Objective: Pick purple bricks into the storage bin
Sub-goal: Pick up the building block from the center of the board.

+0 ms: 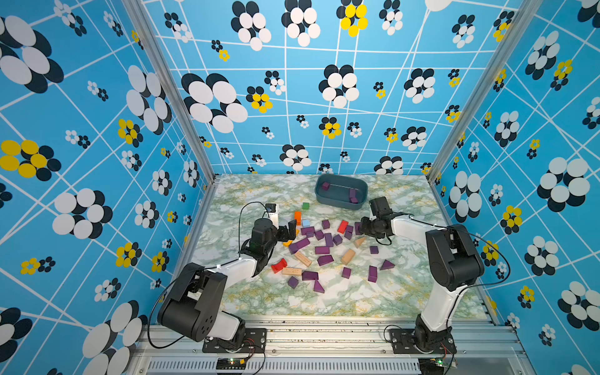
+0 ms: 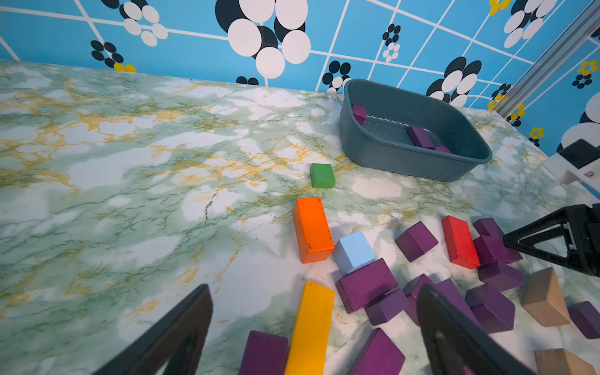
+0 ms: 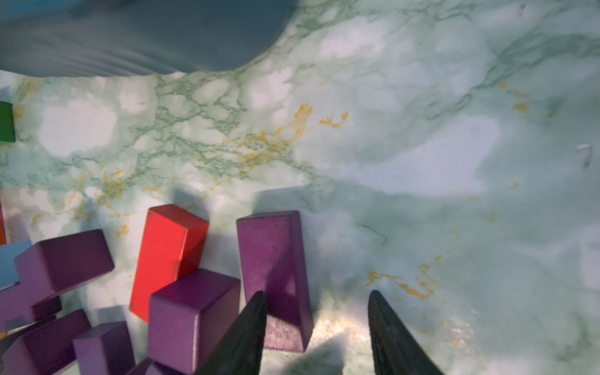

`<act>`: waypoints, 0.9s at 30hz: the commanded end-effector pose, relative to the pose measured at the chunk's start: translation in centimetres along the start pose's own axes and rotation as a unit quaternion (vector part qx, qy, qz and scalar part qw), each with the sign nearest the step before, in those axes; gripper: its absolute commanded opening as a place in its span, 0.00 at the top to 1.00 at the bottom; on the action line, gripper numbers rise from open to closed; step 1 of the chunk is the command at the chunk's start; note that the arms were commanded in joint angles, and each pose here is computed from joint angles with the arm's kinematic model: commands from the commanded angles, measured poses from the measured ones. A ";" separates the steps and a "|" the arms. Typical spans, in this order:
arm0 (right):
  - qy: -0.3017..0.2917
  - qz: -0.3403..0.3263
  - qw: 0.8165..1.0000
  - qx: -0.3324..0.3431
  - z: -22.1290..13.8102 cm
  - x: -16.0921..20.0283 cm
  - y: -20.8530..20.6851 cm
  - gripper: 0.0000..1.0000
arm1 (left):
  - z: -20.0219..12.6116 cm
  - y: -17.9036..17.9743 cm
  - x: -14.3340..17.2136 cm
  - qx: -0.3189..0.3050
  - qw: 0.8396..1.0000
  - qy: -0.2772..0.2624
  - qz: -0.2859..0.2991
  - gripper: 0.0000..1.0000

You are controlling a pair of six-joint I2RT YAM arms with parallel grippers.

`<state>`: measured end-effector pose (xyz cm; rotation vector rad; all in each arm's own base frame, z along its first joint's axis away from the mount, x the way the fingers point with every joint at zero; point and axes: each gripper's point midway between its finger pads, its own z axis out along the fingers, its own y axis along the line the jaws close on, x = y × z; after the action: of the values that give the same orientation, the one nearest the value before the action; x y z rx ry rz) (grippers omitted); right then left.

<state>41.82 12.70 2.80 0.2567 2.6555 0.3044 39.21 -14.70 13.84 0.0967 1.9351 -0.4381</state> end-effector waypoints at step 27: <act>0.074 -0.063 0.994 0.055 2.2 2.3 -0.2 0.70 | 0.9 -1.0 0.2 0.028 0.998 0.033 -0.045 0.01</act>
<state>43.98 14.33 2.55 0.1320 2.6859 0.2190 39.21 -15.63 13.44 0.0680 1.9802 -0.5237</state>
